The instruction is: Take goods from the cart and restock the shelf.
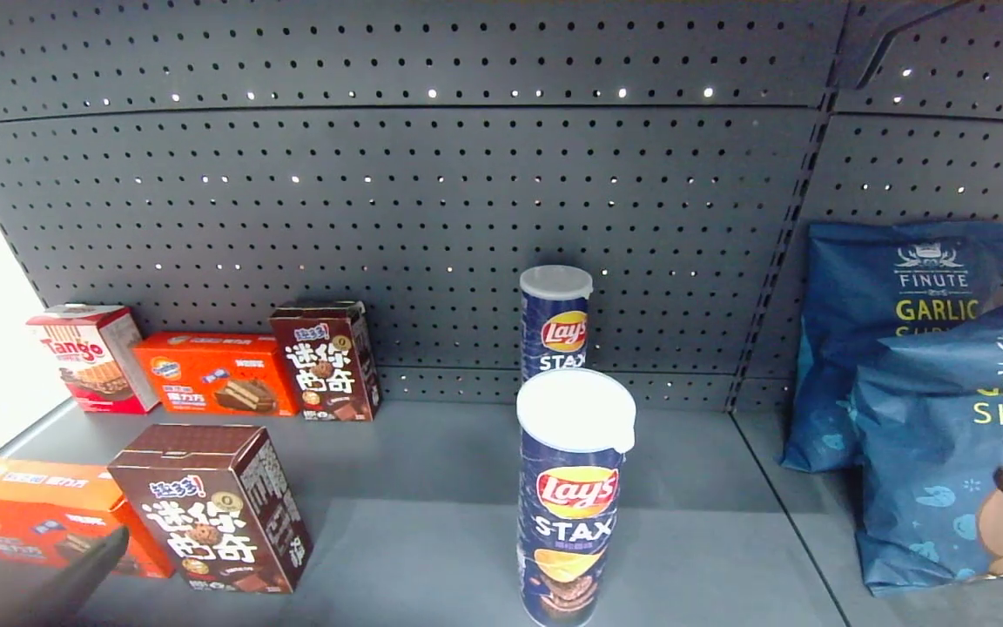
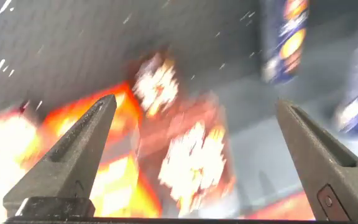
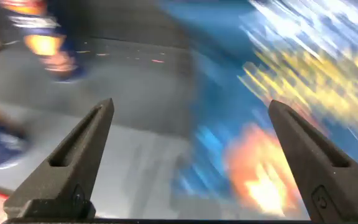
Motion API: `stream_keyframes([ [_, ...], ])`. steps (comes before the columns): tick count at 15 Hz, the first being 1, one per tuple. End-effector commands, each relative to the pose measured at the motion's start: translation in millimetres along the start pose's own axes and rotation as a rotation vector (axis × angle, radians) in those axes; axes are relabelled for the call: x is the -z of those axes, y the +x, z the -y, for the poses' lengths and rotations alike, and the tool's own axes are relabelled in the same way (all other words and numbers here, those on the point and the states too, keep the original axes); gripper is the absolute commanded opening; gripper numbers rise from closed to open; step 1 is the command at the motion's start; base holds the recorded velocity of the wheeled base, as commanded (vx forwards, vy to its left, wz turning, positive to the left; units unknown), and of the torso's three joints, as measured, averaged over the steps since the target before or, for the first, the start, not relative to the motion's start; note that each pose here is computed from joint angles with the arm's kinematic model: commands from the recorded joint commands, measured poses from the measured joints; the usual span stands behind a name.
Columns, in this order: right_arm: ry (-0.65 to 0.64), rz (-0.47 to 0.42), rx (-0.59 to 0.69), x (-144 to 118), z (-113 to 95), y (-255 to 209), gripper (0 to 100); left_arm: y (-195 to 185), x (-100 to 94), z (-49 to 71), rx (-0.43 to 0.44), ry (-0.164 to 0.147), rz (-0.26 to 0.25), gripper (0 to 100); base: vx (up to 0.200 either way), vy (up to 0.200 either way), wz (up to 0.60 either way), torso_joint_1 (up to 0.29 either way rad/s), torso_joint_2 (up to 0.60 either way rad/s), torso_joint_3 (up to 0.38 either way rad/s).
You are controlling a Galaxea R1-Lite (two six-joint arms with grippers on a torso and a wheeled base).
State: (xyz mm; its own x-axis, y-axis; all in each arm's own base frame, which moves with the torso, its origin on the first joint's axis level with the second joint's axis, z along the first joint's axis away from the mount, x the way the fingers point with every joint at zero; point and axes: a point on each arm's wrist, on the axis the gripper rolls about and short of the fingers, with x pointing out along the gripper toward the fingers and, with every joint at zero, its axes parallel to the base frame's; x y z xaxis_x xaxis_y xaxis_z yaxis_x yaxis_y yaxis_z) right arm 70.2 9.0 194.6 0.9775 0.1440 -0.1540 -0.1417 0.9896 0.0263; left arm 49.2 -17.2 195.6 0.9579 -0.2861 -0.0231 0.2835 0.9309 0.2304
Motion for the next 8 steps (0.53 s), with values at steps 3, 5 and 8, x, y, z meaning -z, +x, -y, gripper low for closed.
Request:
stream_keyframes([
  [3, 0.019, 0.153, 0.289, 104, 0, -58, 100, -48, 78.6, 10.6, -0.151, 0.009, -0.094, 100, 0.000, 0.000, 0.00, 0.000, 0.00, 0.000],
  [5, 0.025, 0.149, 0.300, 123, -4, -68, 100, -62, 104.2, 14.8, -0.189, 0.007, -0.080, 100, 0.000, 0.000, 0.00, 0.000, 0.00, 0.000],
  [8, -0.018, 0.069, 0.245, 130, -5, -67, 100, -73, 111.8, 15.6, -0.221, 0.003, -0.041, 100, 0.000, 0.000, 0.00, 0.000, 0.00, 0.000],
])
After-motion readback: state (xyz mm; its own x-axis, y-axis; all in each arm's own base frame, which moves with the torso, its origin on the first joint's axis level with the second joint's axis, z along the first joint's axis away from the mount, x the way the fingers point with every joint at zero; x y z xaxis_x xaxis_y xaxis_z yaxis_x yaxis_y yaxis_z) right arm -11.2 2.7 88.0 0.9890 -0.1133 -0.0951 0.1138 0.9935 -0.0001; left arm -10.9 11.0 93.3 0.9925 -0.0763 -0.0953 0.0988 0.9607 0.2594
